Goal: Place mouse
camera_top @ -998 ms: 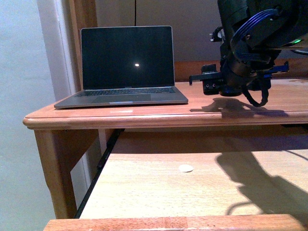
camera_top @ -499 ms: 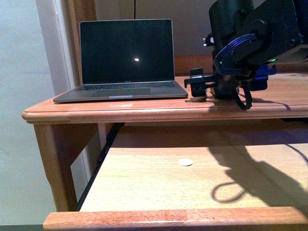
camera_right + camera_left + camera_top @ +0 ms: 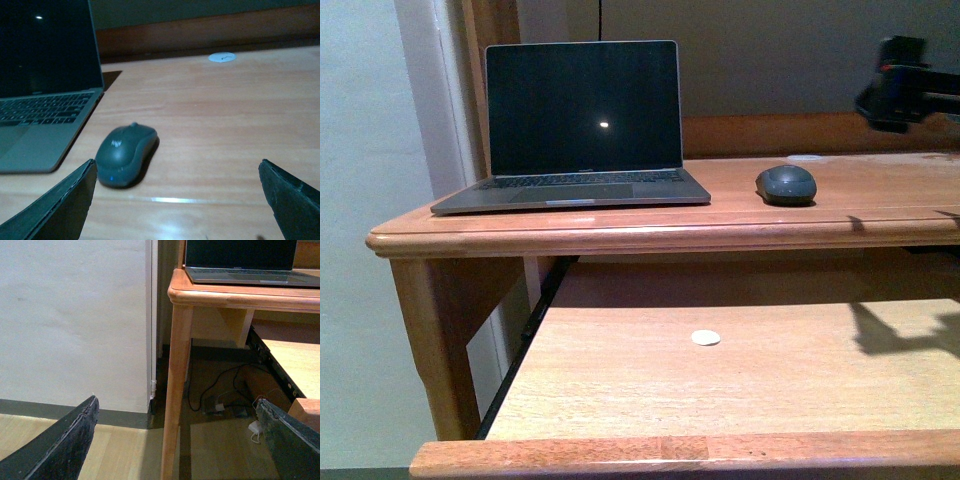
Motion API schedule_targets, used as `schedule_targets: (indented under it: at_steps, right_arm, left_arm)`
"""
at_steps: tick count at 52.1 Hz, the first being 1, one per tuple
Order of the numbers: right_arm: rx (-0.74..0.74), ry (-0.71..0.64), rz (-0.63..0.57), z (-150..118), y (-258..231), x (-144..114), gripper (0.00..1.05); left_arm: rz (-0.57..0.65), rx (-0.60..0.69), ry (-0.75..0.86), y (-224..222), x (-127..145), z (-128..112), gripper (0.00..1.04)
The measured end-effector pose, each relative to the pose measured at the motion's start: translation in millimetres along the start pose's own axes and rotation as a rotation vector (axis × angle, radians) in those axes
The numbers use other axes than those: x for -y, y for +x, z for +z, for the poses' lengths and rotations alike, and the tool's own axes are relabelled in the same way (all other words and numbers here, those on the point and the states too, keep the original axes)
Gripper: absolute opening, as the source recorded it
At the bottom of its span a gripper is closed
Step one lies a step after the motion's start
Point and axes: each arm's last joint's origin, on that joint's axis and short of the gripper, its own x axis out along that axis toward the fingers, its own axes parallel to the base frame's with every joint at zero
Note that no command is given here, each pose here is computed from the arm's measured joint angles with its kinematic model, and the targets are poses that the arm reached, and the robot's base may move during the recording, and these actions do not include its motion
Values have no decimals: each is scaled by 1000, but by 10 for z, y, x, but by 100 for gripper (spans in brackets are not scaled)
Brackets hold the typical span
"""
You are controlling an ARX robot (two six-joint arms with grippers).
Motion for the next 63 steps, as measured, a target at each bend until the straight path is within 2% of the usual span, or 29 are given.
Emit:
schedule_targets:
  at_steps: [14, 35, 44, 50, 51, 63]
  right_arm:
    - [-35, 6, 259, -457, -1144, 537, 97]
    - [-165, 21, 602, -1029, -1956, 708, 97]
    - [-293, 46, 635, -1306, -2040, 688, 97]
    - [-310, -102, 650, -1460, -2011, 639, 97]
    - [-279, -216, 655, -1541, -1908, 553, 97]
    - [-249, -253, 597, -1583, -1578, 363, 97]
  left_arm:
    - [0, 0, 0, 0, 0, 0, 97]
    - [0, 0, 0, 0, 0, 0, 97]
    - [0, 0, 0, 0, 0, 0, 97]
    - [0, 0, 0, 0, 0, 0, 97]
    - [0, 0, 0, 0, 0, 0, 97]
    - [0, 0, 0, 0, 0, 0, 97]
